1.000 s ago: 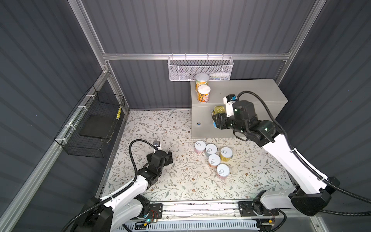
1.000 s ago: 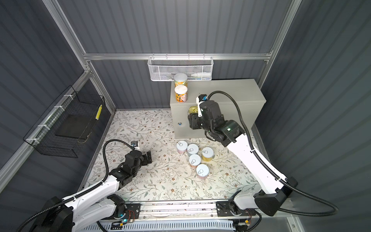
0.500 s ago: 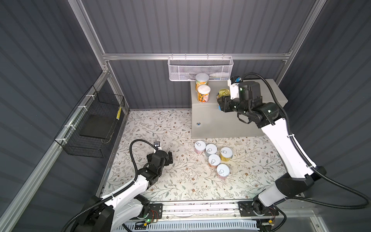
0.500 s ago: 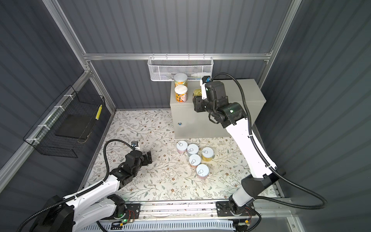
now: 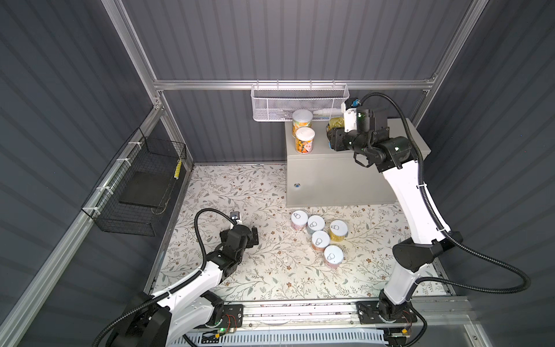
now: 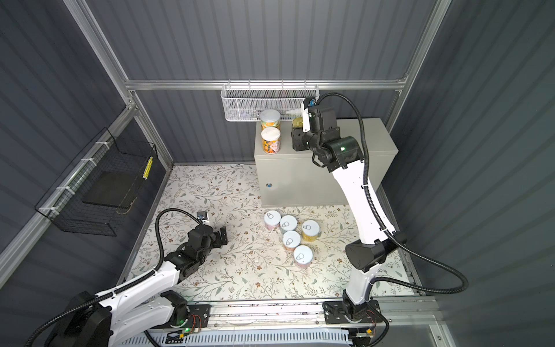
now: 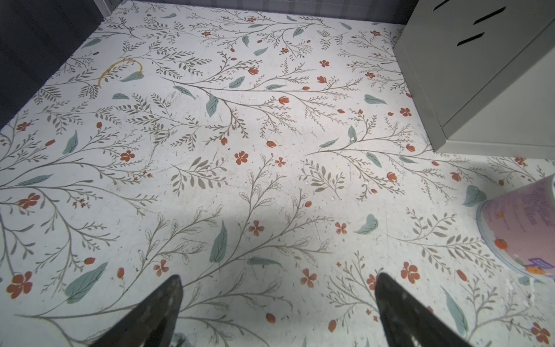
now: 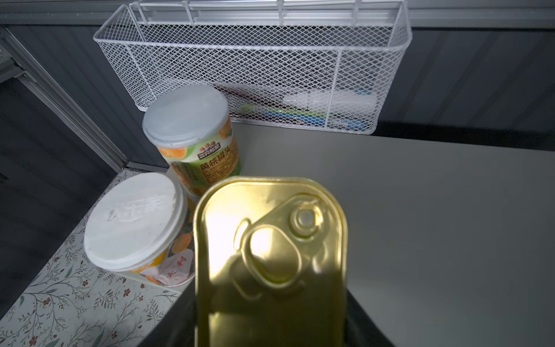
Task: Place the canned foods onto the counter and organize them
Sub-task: 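Lift the gold tin with the right gripper up to the cabinet top, then set the gold tin beside the yellow can and open the right gripper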
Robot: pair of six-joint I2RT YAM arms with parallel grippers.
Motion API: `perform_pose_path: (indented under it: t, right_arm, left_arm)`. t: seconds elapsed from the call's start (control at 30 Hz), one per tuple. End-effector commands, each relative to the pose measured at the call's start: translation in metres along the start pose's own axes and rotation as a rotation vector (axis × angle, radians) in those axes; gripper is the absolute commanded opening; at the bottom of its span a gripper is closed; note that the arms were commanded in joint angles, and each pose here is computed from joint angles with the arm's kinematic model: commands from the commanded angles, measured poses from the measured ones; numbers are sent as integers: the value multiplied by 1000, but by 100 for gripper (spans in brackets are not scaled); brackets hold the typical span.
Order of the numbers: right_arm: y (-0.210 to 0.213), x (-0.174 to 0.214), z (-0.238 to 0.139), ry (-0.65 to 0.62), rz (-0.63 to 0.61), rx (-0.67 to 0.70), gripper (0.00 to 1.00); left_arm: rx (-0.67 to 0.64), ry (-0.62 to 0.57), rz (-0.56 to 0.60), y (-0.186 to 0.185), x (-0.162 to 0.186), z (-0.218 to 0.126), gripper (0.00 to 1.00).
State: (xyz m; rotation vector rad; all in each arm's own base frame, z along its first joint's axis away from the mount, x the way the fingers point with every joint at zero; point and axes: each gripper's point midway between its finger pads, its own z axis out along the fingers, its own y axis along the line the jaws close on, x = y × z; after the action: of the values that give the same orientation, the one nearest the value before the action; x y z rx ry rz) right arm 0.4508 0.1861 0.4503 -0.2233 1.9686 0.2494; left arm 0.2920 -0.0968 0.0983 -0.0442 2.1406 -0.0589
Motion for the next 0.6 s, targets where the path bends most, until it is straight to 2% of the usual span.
perform_pose_path:
  t: [0.0, 0.23, 0.57]
  right_arm:
    - [5, -32, -9, -132, -9, -40, 47]
    - [1, -45, 0, -191, -6, -12, 46]
    - [-2, -45, 25, -207, -22, 9, 46]
  left_arm:
    - [13, -6, -22, -3, -3, 1, 100]
    - [34, -5, -35, -6, -3, 0, 100]
    - [40, 6, -36, -8, -2, 2, 100]
